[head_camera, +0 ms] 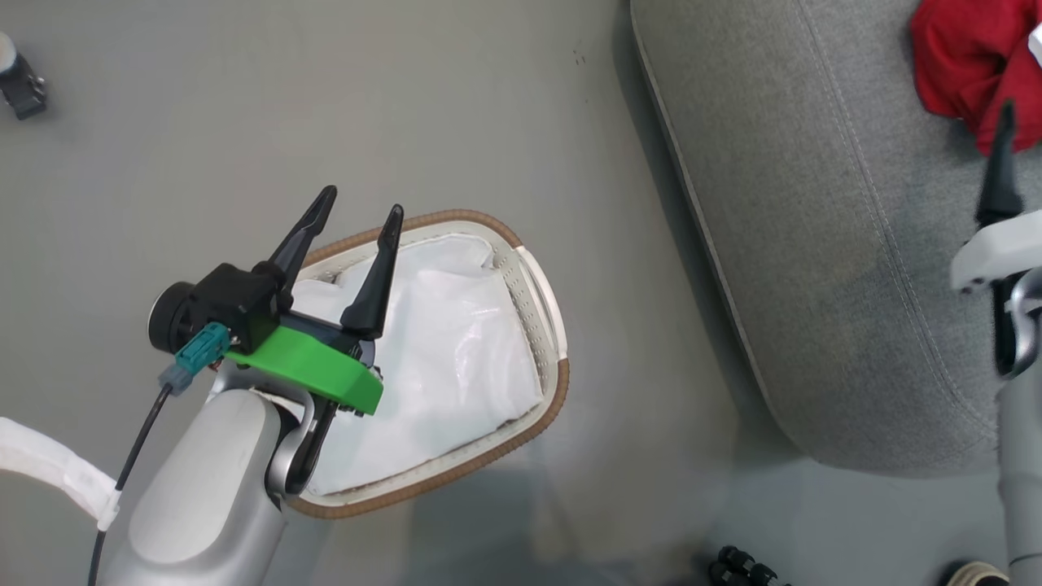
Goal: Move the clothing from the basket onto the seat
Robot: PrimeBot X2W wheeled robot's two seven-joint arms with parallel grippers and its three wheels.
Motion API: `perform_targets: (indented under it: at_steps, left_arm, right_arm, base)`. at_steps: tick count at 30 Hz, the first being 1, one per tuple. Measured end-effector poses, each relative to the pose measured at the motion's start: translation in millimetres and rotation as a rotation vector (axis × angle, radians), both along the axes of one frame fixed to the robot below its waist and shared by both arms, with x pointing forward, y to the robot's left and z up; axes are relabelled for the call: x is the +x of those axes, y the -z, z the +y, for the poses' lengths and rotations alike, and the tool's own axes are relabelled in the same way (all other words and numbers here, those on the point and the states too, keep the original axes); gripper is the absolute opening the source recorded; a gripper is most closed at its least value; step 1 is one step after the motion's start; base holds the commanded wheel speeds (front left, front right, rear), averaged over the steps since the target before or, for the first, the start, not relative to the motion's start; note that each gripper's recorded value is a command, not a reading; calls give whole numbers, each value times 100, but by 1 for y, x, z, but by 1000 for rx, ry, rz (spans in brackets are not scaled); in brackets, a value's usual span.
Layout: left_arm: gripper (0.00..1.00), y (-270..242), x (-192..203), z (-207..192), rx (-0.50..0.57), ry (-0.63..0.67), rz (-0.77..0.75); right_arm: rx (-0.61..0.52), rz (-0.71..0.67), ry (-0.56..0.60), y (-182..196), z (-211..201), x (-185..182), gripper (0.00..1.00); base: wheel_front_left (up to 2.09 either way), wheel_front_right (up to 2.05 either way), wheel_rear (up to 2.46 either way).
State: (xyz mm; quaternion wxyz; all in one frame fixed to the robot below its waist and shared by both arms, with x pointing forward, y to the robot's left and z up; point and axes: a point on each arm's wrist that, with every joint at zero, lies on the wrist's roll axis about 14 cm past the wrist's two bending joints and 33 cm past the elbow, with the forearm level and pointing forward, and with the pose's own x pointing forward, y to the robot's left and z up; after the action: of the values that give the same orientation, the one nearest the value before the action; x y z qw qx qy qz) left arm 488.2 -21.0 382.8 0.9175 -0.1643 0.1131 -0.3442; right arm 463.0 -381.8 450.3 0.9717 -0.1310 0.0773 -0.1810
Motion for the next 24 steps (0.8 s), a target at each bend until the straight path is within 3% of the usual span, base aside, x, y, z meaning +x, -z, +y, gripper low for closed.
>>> perform_targets:
  at_steps: [8, 13, 24]
  left_arm:
    - [100, -16, -1, 39, 16, -149, -12]
    - [100, -25, -6, 94, 67, -324, -25]
    - [100, -45, -28, 166, 136, -545, -54]
  right_arm:
    - [163, -67, -180, 4, 87, 13, 100]
    - [275, -110, -318, -2, 152, 31, 100]
    - [353, -126, -459, -14, 216, 34, 100]
  base:
    - [0, 0, 0]
    - [0, 0, 0]
    - [0, 0, 0]
